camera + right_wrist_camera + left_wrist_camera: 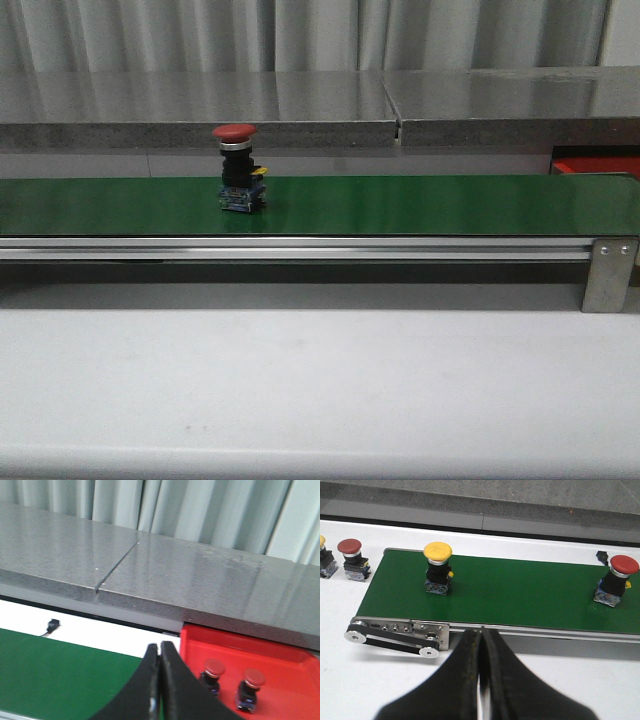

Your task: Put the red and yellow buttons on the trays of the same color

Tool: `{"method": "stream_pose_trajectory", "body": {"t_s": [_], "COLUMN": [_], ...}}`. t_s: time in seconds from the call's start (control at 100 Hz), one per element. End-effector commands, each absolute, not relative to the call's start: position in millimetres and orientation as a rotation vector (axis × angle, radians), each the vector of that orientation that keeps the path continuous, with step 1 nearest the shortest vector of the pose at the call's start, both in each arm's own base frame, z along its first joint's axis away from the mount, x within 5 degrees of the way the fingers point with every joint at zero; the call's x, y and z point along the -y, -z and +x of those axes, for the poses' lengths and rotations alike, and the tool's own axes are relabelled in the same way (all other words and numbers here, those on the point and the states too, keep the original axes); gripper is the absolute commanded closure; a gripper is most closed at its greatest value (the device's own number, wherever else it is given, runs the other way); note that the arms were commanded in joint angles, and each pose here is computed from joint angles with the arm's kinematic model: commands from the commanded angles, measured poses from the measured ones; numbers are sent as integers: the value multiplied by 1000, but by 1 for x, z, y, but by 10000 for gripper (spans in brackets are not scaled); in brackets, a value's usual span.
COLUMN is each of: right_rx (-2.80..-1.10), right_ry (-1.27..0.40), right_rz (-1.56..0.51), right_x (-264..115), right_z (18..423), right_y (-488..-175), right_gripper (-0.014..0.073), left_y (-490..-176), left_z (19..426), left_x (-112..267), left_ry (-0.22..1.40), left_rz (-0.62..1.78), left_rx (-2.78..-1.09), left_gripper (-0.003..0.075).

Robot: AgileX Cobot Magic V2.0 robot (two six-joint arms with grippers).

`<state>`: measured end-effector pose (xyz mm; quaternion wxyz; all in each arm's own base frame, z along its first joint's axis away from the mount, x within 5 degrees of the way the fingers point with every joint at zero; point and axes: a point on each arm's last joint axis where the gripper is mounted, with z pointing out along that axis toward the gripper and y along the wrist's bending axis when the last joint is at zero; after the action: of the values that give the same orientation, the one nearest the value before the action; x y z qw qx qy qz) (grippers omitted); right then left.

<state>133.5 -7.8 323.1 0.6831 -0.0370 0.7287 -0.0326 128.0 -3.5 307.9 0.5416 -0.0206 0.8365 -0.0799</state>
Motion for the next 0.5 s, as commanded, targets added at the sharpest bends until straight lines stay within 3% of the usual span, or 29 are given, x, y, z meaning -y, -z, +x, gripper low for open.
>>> {"method": "stream_pose_trajectory", "body": {"t_s": [0.0,0.07,0.17,0.24,0.49], "right_rx": [-1603,-1604,-1602,-1600,-1607], "right_ry": [28,-5,-36,-50,-111], "right_rz": [-110,-142,-157,-159,-150], "right_x": [3,0,-3,-4,-6], "right_z": [133,133,132,132,138], "right_y": [-333,-332,-332,-332,-334], "right_gripper": [559,384,63,-78,-15], "left_y": [-322,-322,-322,-322,-322], "left_z": [130,130,130,130,130], "left_x": [2,2,2,2,2], "left_ry": [189,189,189,189,189], "left_rz": [-75,-75,-75,-75,-75], "left_rx": [-1901,-1901,-1901,-1901,-1901], "left_gripper": [741,741,741,741,741]}}
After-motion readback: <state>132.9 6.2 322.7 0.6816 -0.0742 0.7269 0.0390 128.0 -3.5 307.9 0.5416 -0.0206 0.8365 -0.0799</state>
